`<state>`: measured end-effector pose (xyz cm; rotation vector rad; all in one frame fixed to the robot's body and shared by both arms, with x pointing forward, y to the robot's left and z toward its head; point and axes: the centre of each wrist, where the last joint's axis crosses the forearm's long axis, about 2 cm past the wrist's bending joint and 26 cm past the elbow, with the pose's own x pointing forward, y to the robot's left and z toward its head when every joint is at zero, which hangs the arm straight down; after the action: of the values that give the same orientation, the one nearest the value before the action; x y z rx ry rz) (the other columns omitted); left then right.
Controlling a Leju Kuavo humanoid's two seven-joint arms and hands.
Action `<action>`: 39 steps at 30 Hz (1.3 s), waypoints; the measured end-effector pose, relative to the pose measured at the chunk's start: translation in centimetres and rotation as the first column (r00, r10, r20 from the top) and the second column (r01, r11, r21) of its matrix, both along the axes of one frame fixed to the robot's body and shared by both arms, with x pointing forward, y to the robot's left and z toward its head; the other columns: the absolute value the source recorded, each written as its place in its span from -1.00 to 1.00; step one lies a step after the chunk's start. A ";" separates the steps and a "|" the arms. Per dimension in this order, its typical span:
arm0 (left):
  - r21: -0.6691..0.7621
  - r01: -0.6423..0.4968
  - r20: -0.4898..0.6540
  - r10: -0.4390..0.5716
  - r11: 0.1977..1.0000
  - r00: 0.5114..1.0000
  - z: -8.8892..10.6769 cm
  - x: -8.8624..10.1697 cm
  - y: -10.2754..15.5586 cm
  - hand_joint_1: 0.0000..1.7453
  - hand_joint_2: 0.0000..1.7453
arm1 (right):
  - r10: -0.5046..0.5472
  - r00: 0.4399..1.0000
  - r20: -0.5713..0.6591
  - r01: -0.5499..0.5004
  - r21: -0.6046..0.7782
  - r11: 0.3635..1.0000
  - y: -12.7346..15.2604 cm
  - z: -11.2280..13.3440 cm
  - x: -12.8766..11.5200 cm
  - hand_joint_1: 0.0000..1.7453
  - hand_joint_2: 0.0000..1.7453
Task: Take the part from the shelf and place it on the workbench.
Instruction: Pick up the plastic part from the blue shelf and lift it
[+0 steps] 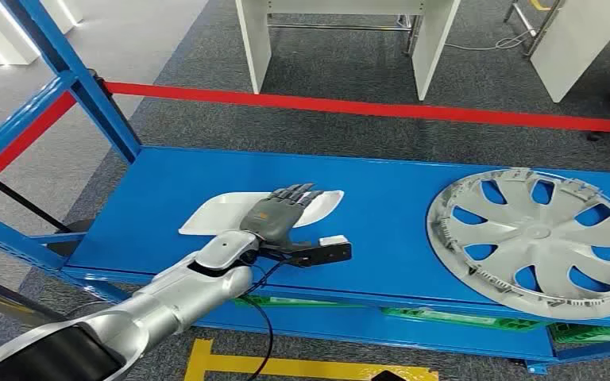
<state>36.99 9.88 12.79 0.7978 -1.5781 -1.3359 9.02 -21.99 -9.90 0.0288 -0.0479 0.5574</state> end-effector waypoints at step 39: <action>0.141 -0.232 -0.068 0.243 0.962 0.968 -0.3 1.2 2.1 1.00 1.00 | -0.013 1.000 0.003 0.013 -0.025 1.000 -0.1 -0.1 -0.5 -1.00 -1.00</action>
<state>38.18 11.93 12.53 0.9668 -1.2924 -1.2895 8.49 -22.06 -10.02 0.0034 -0.0439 0.5448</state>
